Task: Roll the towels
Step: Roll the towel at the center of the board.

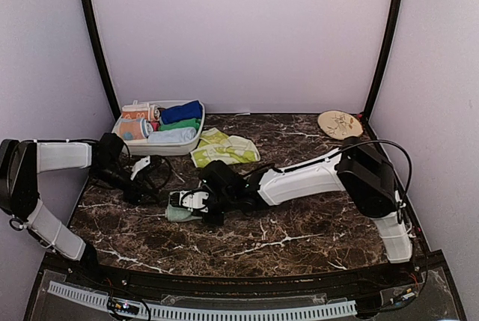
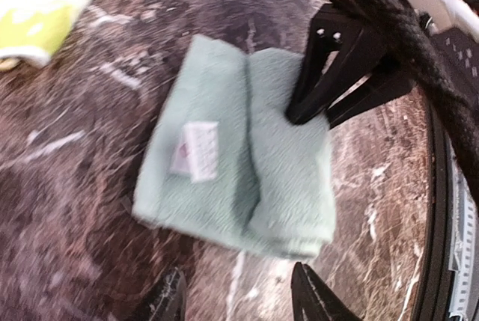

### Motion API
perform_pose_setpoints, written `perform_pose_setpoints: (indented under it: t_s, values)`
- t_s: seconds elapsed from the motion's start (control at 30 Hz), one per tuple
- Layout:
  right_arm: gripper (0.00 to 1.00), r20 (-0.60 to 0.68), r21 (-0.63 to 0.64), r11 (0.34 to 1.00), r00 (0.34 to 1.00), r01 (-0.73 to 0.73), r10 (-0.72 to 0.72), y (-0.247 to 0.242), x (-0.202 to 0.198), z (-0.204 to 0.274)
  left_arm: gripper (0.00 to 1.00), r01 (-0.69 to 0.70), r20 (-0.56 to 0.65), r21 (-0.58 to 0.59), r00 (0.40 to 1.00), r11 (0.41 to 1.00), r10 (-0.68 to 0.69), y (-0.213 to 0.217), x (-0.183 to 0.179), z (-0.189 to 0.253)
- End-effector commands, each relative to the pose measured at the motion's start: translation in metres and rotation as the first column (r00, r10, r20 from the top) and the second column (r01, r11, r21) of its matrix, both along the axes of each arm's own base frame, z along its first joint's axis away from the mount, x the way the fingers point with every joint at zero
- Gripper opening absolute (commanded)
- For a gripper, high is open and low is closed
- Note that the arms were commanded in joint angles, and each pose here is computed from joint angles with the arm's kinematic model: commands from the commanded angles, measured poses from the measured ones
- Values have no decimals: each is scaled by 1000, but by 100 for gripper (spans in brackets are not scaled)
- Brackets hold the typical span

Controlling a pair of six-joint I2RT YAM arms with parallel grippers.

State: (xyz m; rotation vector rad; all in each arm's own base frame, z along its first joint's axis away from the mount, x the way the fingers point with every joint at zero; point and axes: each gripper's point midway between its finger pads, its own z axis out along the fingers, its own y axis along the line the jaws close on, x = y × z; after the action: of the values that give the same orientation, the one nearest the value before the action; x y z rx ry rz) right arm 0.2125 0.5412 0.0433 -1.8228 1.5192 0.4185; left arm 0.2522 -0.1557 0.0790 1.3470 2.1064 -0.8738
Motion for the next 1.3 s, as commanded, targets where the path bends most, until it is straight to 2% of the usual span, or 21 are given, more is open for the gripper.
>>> perform_pose_setpoints:
  t_s: [0.0, 0.1, 0.3, 0.43, 0.57, 0.73, 0.87, 1.07, 1.17, 1.27]
  values:
    - [6, -326, -245, 970, 942, -3, -80, -41, -40, -71, 49, -15, 79, -4, 997, 1000, 15, 13, -1, 8]
    - [3, -465, -260, 964, 868, 53, -173, -40, -39, -69, 47, -2, 99, -8, 995, 1000, 3, 12, 0, 19]
    - [0, -728, -343, 930, 588, 134, -353, -50, -44, -72, 44, 46, 203, -7, 978, 999, -44, 11, -5, 30]
    - [0, -805, -393, 908, 422, 146, -417, -56, -49, -78, 45, 140, 267, 57, 952, 989, -150, -4, -22, 25]
    - [0, -830, -432, 888, 315, 158, -460, -58, -46, -82, 45, 226, 296, 129, 921, 965, -255, -28, -33, 18]
    - [0, -852, -481, 859, 137, 175, -505, -56, -38, -86, 46, 320, 307, 217, 875, 922, -375, -55, -37, 7]
    - [0, -851, -490, 850, 106, 193, -515, -51, -32, -82, 46, 357, 307, 314, 839, 880, -449, -66, -35, -18]
    - [0, -848, -485, 846, 118, 221, -516, -47, -23, -74, 38, 278, 322, 402, 849, 873, -419, -63, -9, -43]
    - [0, -848, -487, 846, 112, 219, -517, -49, -24, -73, 38, 225, 380, 440, 830, 869, -408, -59, 1, -48]
    - [3, -857, -474, 854, 108, 215, -504, -49, -23, -69, 39, 221, 388, 461, 821, 860, -419, -55, 0, -53]
